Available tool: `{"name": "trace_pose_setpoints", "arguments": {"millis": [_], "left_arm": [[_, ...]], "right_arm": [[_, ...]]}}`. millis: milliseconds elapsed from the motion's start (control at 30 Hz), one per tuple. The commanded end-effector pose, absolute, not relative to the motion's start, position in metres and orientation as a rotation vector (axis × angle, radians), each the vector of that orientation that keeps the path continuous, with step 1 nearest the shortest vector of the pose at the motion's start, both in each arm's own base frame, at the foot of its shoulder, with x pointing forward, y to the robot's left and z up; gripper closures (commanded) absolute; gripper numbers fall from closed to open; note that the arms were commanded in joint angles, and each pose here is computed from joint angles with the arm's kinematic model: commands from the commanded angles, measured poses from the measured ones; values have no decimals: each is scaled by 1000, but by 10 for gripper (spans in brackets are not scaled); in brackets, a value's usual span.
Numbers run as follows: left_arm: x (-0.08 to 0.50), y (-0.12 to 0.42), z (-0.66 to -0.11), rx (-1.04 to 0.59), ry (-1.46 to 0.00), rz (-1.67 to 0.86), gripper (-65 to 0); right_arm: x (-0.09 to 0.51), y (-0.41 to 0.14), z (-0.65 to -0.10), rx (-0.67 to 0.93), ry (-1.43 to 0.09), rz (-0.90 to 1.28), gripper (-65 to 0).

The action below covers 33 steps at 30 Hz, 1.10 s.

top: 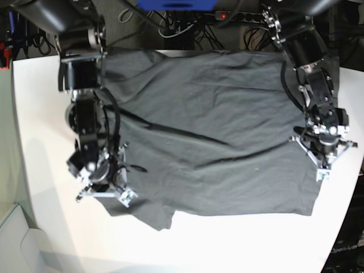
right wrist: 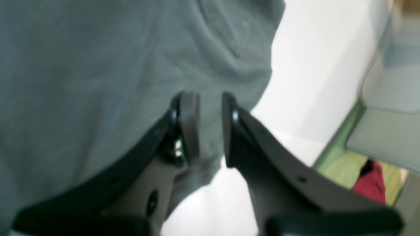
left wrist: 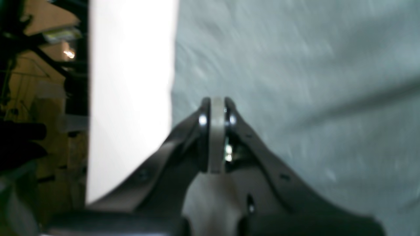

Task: Layout the t-shirt on the table in an organized manner, then fold the t-shirt properly
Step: 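Pull the shirt edges with both grippers to smooth it flat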

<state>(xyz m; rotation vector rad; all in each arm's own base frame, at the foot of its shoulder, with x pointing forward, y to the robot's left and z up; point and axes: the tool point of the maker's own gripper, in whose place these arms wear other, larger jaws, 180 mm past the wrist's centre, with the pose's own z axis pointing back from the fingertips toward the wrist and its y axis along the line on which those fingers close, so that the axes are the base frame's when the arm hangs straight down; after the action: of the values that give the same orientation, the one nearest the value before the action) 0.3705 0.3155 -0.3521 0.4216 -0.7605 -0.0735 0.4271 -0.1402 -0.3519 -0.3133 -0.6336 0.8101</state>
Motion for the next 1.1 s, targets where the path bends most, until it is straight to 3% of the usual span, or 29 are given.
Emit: {"name": "trace_pose_setpoints", "arguments": {"millis": [0,167,400,667,833,1067], "left_arm": [[385,317,-335,429,-823,-72,-1],[405,313,-338,386,-816,-57,-1],[409,309,-366,331,-750,-52,-1],[424,293,-394,249,-772,-65,-1],[434,277,-413,175,-742,-61,-1],[458,250,-420,79,-788,-60,-1]], "right_arm": [[448,-139,-333,-318,-687,795,-86],[476,-131,-341,-181,-719,714,0],[476,-124,-372,-63,-689,676,0],[464,-125,-408,34,-673,667,0],[478,-142,-403,-22,-739,586,0],[516,-205,-362,-260,-919,374,0]]}}
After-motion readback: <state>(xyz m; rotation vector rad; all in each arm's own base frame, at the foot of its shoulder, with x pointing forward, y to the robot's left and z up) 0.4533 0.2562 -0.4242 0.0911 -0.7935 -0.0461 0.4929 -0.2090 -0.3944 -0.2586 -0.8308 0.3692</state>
